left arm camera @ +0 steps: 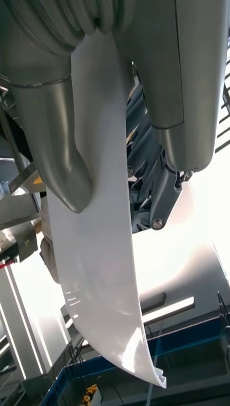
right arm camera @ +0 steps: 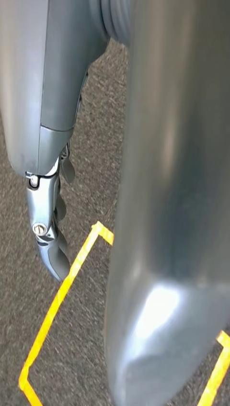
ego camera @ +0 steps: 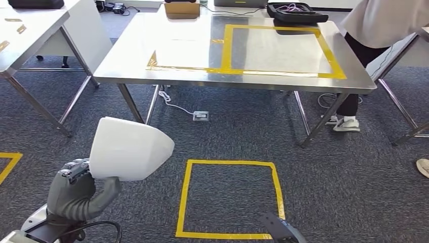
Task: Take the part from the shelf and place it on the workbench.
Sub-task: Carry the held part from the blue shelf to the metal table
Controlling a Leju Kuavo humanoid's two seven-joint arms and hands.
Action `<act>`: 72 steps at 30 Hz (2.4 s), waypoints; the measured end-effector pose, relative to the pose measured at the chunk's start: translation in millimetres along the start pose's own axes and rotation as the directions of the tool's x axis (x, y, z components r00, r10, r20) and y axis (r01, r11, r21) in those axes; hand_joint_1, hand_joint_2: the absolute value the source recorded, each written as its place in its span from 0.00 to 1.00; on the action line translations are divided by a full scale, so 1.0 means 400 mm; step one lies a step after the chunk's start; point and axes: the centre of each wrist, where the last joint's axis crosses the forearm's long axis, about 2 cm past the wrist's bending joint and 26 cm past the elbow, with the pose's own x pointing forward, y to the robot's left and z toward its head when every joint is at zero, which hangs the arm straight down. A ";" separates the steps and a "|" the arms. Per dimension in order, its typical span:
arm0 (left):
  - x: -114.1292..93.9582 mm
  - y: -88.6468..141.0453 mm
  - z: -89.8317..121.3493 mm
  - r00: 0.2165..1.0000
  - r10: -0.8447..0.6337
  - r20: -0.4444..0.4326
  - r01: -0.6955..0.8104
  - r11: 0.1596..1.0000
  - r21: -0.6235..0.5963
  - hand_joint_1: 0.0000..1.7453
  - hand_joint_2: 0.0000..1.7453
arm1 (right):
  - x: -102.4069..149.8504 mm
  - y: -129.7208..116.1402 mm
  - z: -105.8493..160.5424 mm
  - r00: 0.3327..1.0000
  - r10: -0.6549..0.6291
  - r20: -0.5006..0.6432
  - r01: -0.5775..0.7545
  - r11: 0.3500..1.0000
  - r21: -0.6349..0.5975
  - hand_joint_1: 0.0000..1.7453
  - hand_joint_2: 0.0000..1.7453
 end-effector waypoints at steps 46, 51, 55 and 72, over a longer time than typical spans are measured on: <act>0.002 0.003 -0.002 0.999 -0.010 -0.037 0.010 1.000 0.019 1.00 1.00 | -0.004 0.005 0.004 1.000 -0.024 -0.008 0.024 1.000 0.018 0.00 0.00; 0.004 0.002 -0.002 0.999 -0.009 -0.036 0.010 1.000 0.018 1.00 1.00 | -0.002 0.004 0.002 1.000 -0.029 -0.007 0.029 0.999 0.016 0.00 0.00; 0.008 0.002 -0.004 1.000 -0.009 -0.030 0.009 1.000 0.020 1.00 1.00 | 0.002 0.002 -0.001 1.000 -0.030 0.000 0.030 0.999 0.015 0.00 0.00; 0.010 -0.001 -0.007 1.000 -0.008 -0.026 0.008 1.000 0.021 1.00 1.00 | 0.003 -0.002 -0.002 1.000 -0.011 0.001 0.011 1.000 0.000 0.00 0.00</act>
